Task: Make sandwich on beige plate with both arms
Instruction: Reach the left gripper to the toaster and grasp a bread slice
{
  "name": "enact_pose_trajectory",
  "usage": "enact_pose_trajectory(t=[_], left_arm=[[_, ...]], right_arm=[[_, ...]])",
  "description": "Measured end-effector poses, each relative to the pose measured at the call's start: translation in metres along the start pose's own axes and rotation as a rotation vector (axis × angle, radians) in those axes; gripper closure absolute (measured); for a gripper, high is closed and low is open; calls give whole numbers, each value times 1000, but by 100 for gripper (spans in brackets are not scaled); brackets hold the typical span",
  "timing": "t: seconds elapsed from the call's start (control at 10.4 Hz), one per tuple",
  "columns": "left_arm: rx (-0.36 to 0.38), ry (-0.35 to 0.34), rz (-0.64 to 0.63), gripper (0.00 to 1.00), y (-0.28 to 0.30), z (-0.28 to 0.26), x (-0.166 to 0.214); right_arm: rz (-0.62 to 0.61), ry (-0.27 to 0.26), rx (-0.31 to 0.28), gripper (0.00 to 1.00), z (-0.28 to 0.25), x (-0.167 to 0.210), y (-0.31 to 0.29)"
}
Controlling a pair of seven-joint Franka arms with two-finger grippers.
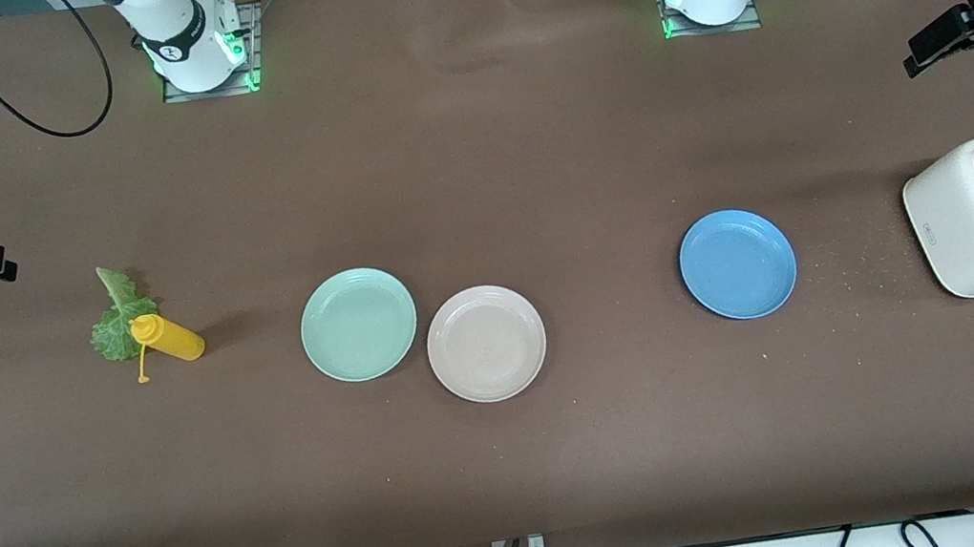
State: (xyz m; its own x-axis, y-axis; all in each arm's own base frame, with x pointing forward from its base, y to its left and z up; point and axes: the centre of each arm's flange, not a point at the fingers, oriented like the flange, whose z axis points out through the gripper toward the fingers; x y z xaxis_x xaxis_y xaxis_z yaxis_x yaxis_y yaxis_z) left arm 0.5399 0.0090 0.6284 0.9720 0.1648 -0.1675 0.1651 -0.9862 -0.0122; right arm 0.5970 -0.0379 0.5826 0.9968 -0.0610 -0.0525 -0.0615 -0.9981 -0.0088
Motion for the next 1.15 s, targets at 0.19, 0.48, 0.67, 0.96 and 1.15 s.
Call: enact_pose_trajectory(t=[0.19,0.48,0.67,0.96,1.15], left_arm=[[2,-22,-8,0,-4,11,9],[55,-57,-72,0,-42,31,28],[130,-106,-83,0,-54,60,48],[222,-129,-110,0,-79,76,59],[250,-160,-102,0,-97,91,69]], right_arm=[[0,-3,0,0,0,0,0],[-4,-3,1,0,1,0,-2],[-6,-4,1,0,1,0,-3],[-6,-4,1,0,1,0,-3],[-6,-4,1,0,1,0,-4]])
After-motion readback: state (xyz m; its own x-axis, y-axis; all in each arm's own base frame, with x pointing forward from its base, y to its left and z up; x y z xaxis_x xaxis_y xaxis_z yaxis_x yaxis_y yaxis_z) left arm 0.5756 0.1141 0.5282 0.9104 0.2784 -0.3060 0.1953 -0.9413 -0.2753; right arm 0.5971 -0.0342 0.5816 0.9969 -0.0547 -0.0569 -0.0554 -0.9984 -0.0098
